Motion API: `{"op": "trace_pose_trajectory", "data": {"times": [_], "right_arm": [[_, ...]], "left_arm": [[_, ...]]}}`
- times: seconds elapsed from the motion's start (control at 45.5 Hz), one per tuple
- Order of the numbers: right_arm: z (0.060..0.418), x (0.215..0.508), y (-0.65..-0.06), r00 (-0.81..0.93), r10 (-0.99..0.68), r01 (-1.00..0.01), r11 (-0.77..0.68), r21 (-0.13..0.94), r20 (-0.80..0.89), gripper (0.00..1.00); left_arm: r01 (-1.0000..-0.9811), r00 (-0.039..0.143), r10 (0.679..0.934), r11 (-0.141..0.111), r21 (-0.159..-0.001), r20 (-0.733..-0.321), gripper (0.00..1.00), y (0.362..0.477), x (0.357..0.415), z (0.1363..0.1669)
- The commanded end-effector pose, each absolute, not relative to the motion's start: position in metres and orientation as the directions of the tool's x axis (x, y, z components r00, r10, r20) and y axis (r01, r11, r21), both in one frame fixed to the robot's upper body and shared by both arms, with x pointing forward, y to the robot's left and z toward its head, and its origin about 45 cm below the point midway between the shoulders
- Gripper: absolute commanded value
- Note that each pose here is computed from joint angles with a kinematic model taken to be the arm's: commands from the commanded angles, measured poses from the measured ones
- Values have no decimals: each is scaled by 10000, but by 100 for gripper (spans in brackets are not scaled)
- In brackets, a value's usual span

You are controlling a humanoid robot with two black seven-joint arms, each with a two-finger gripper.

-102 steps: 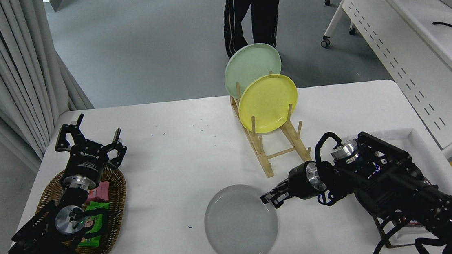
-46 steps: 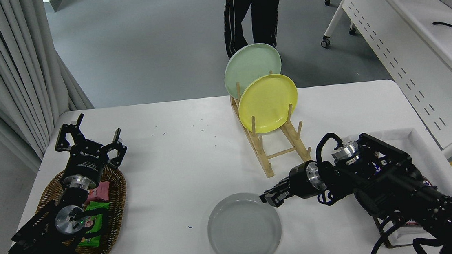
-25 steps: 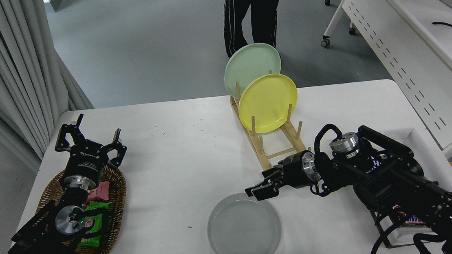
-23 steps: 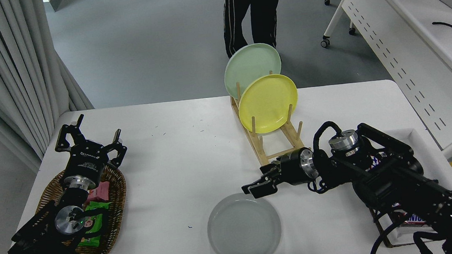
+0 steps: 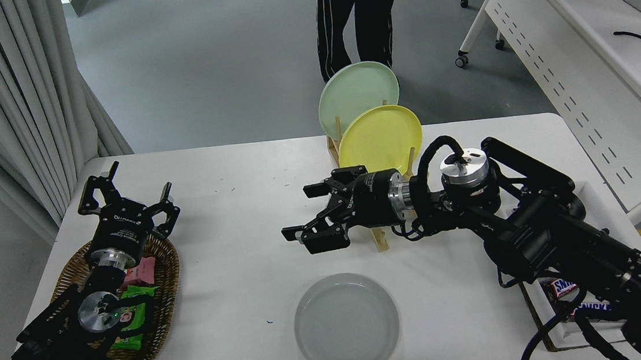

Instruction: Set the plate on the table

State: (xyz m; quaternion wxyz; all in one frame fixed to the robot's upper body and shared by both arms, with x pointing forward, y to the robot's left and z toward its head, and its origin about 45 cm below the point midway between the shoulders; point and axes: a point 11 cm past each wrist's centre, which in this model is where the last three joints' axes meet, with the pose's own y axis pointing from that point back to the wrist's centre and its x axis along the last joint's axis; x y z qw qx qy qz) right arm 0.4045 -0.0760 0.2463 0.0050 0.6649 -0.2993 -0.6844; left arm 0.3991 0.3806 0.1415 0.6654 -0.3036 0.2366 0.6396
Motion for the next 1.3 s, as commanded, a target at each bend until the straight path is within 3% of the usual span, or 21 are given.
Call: {"op": "trace_pose_trajectory", "data": {"times": [0.0,0.22,0.33,0.549,0.813,1.033,1.275], "right_arm": [[2767,4413,-1151,1428,-4461,-6683,-7019,2464,-8835,100],[2887,4700,-1747,1453,-5584,-9037,-4109,1201,-8168,100],[2850,4727,-2061,1260,-6357,-9634,-2616,590,-7616,100],[2558,4602,-2497,598,-7252,-9932,-1121,319,-6860,100],[2231,4421,-2763,956,-7454,-9954,-792,-548,-6597,100],[1753,4285,-3141,-218,-7765,-9997,110,211,-6297,100],[1530,4196,-3417,-1154,-7273,-9931,993,627,-6766,100]], "left_arm": [[-9949,694,7074,-31,-1013,-7034,100,3808,3990,1414],[-9950,683,7083,-29,-996,-7026,100,3806,3989,1411],[-9949,694,7074,-31,-1013,-7034,100,3808,3990,1414],[-9947,707,7074,-27,-1028,-7033,100,3806,3995,1420],[-9948,710,7078,-15,-1021,-7028,100,3804,3994,1419],[-9947,707,7074,-27,-1028,-7033,100,3806,3995,1420],[-9947,707,7074,-27,-1028,-7033,100,3806,3995,1420]]}}
